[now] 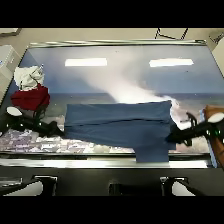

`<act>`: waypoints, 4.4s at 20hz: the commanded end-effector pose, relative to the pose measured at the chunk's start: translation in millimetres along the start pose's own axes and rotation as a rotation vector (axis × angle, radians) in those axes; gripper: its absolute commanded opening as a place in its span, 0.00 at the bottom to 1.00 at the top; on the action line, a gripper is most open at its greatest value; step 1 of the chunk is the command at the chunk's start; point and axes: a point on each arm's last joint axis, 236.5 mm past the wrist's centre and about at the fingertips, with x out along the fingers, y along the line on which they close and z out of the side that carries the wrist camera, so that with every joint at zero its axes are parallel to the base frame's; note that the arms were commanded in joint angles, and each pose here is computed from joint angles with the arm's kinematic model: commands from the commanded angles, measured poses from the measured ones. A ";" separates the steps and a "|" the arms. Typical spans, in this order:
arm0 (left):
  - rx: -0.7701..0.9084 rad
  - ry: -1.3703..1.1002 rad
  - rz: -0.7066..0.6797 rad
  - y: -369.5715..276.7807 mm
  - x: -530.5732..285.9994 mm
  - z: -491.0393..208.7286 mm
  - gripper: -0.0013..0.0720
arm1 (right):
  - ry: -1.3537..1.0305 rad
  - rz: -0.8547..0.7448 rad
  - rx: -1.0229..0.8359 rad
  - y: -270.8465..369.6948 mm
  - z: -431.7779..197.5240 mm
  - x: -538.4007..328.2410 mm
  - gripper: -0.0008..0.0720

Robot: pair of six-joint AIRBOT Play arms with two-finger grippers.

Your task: Fold the clothes and pants, and hang the long-sleeved shirts on hangers.

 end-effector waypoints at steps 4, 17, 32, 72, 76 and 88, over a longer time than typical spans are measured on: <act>-0.013 -0.065 0.010 -4.5 -17.0 66.8 0.05 | -0.187 -0.017 -0.137 83.4 125.2 -24.1 0.07; -0.086 -0.062 -0.070 6.5 12.0 157.3 0.07 | -0.238 0.081 -0.060 100.6 204.1 19.7 0.07; -0.053 -0.179 -0.093 -18.6 -109.7 136.6 0.99 | -0.018 0.109 0.023 -15.9 155.2 -13.7 1.00; 0.169 -0.176 -0.329 -340.6 259.2 73.2 0.05 | -0.258 0.221 -0.396 247.7 1.6 -106.2 0.07; 0.329 -0.327 -0.091 -265.8 133.9 152.2 0.05 | -0.190 0.295 -0.420 280.8 14.3 -59.1 0.07; 0.406 -0.963 0.118 -211.8 -248.4 137.5 0.05 | 0.111 0.510 -0.231 372.3 -13.2 165.8 0.92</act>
